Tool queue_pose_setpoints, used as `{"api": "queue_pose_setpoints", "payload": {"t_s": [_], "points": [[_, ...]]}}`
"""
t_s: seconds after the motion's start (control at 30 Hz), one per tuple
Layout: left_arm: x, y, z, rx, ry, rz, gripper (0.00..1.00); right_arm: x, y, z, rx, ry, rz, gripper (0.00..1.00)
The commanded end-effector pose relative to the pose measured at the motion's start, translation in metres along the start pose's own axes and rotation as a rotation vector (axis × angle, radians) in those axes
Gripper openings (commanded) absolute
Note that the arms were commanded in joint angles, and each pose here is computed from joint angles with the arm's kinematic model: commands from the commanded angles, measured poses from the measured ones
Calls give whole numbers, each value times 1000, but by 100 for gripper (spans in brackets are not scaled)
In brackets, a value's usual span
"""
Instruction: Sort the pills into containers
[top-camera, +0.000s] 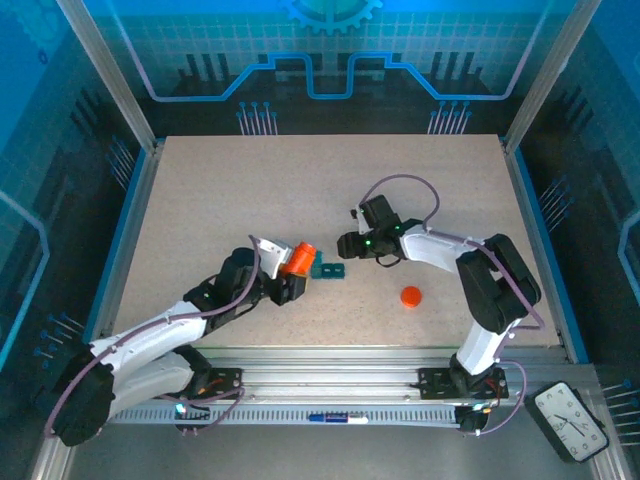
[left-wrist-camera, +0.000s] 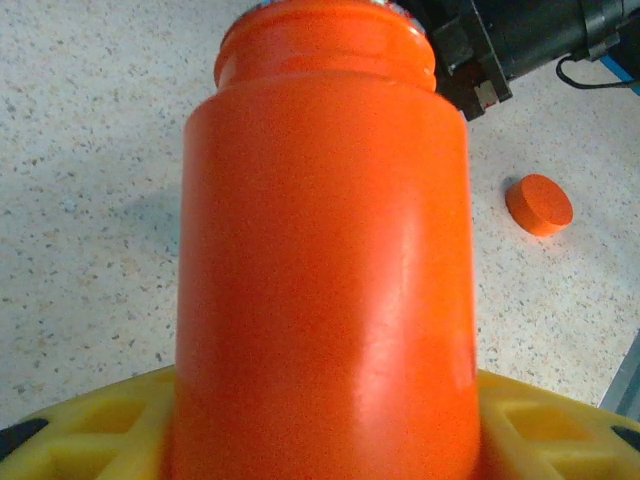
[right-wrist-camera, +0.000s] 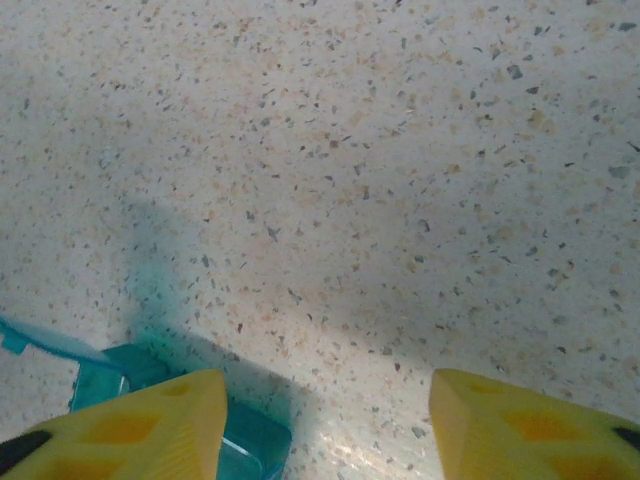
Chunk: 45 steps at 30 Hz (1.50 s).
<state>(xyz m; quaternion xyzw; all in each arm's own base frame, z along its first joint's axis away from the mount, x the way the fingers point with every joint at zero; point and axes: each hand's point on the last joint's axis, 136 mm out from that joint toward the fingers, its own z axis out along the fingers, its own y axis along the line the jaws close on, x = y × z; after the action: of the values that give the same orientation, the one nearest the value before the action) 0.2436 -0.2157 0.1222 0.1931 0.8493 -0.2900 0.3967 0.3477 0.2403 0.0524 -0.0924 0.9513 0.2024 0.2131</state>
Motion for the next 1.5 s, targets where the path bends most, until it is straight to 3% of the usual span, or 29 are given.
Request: {"api": "queue_pose_setpoints", "payload": {"t_s": [0.0, 0.37, 1.47], "points": [[5, 0, 3, -8, 2, -25, 0, 1, 4, 6, 28, 25, -50, 51], [8, 0, 7, -11, 9, -26, 0, 8, 3, 23, 68, 81, -92, 41], [3, -2, 8, -5, 2, -17, 0, 46, 16, 14, -20, 128, -55, 36]]}}
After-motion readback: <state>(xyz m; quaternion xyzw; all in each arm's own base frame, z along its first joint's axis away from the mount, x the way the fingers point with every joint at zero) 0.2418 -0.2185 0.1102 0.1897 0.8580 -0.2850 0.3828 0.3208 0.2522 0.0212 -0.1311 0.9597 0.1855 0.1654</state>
